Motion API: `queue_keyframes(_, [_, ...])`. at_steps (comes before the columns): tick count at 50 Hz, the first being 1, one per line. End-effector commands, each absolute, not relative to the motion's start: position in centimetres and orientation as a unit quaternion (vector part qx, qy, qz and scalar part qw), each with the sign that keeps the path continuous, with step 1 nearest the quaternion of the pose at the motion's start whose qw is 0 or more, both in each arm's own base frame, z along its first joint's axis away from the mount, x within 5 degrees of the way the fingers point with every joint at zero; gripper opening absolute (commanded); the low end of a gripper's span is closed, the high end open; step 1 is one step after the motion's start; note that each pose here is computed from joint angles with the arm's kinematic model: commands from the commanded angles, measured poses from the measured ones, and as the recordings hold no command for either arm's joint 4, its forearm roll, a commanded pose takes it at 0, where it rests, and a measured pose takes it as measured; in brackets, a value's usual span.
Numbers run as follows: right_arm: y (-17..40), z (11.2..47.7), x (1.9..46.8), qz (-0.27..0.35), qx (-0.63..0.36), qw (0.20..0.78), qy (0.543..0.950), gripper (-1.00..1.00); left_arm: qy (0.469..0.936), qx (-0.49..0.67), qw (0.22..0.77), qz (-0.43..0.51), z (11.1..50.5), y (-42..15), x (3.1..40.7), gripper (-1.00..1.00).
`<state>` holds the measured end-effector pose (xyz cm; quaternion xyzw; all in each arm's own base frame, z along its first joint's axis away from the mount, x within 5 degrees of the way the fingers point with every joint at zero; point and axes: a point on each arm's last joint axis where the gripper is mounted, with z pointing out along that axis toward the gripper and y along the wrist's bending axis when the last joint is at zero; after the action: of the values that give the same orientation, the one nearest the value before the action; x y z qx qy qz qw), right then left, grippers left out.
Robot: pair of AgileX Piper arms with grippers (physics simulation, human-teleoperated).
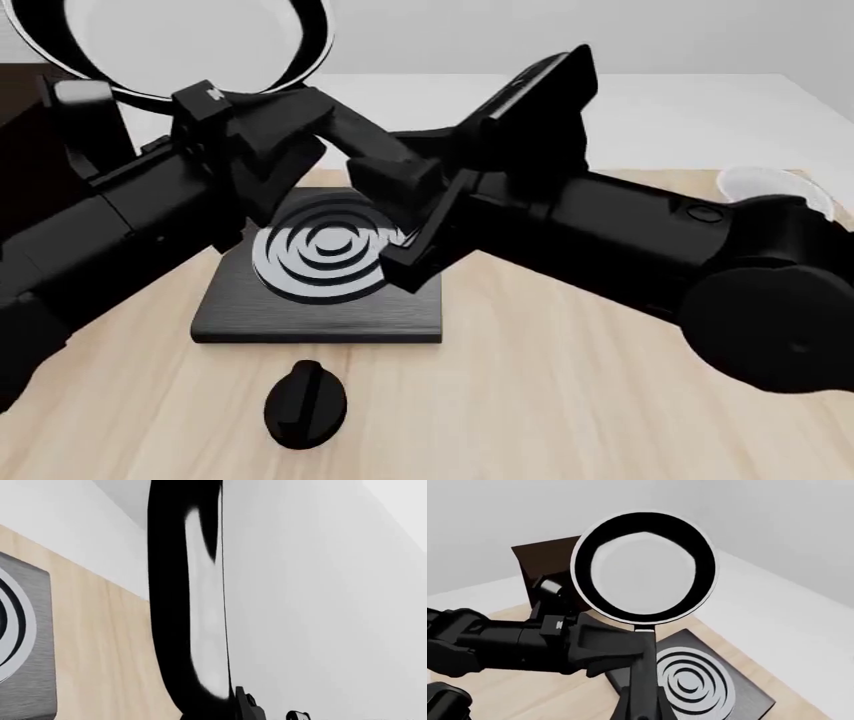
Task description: Put the frying pan on the cabinet shelf.
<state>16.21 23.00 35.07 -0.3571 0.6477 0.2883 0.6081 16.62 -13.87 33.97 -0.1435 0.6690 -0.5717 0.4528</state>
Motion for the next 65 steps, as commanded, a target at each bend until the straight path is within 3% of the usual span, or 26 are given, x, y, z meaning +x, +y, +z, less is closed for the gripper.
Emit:
queue_keyframes(1, [22.3, 37.3, 14.8, 0.292, -0.375, 0.643, 0.601, 1.0, 0.691, -0.144, 0.476, -0.524, 32.9, -12.9, 17.8, -1.0])
queue_keyframes(35, [19.9, 39.7, 14.5, 0.291, -0.349, 0.652, 0.607, 1.0, 0.686, -0.15, 0.487, -0.519, 32.7, -12.2, 17.8, -1.0])
queue_keyframes(51, [13.7, 41.4, 13.7, 0.26, -0.279, 0.689, 0.617, 1.0, 0.676, -0.169, 0.507, -0.507, 33.4, -10.8, 17.9, -1.0])
queue_keyframes(65, [8.3, 39.0, 11.8, 0.21, -0.216, 0.71, 0.637, 1.0, 0.652, -0.213, 0.53, -0.498, 32.7, -8.4, 17.9, -1.0])
